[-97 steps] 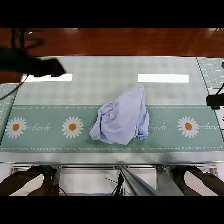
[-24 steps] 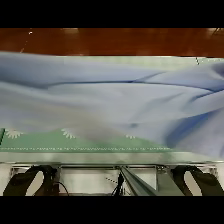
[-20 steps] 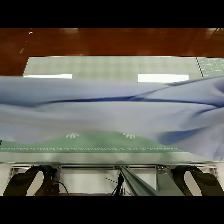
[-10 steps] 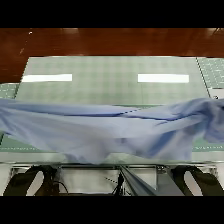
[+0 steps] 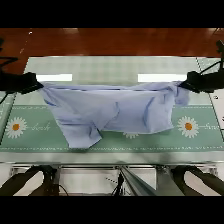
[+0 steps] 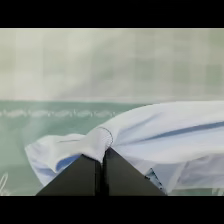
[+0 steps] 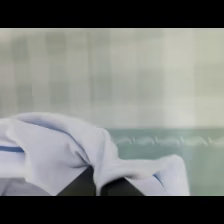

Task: Fold the shirts.

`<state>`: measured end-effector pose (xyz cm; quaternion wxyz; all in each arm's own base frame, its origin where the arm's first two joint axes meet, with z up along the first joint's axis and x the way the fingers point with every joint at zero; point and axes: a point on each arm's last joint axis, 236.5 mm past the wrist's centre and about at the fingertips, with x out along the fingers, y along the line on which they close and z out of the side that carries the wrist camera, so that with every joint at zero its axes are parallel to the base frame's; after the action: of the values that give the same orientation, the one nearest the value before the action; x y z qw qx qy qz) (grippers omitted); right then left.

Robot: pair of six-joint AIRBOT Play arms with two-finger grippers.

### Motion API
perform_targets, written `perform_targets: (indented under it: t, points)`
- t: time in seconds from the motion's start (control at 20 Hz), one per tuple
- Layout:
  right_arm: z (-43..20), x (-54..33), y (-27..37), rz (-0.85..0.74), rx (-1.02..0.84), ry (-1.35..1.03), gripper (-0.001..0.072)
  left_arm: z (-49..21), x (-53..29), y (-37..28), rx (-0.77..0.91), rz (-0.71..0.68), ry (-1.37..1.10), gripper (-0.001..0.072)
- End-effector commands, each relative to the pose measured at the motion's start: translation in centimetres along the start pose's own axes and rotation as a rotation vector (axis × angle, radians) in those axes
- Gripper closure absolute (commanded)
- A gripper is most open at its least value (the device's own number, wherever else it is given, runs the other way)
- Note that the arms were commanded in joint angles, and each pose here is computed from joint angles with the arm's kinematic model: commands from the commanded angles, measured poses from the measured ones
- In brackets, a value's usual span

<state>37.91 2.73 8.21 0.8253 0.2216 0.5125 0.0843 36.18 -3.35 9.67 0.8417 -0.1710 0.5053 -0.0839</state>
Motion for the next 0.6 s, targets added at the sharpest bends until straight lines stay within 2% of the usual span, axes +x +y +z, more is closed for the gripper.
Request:
perform_targets:
  t: [0.0,0.3,0.35,0.4,0.45,0.55]
  points:
    - [4.0,5.2,-1.4,0.055,0.136,-0.094,0.0696,1.7,6.8,2.1,-0.109,-0.027,0.020,0.0693]
    - [1.0,11.3,-5.0,0.021,0.188,0.074,0.0689,-1.5,13.4,2.5,-0.174,-0.054,0.190,0.0692]
    - [0.8,11.6,-5.1,0.022,0.190,0.084,0.0605,-1.7,13.7,2.6,-0.178,-0.053,0.200,0.0689]
    - [1.0,11.4,-4.8,0.035,0.175,0.079,0.0455,-1.5,13.6,2.9,-0.183,-0.051,0.196,0.0640]
    - [1.3,10.7,-4.5,0.047,0.144,0.076,0.0356,-1.1,13.0,3.2,-0.189,-0.052,0.194,0.0506]
    - [2.0,7.8,-4.2,0.058,0.049,0.091,0.0345,0.2,10.6,4.2,-0.209,-0.059,0.201,0.0230]
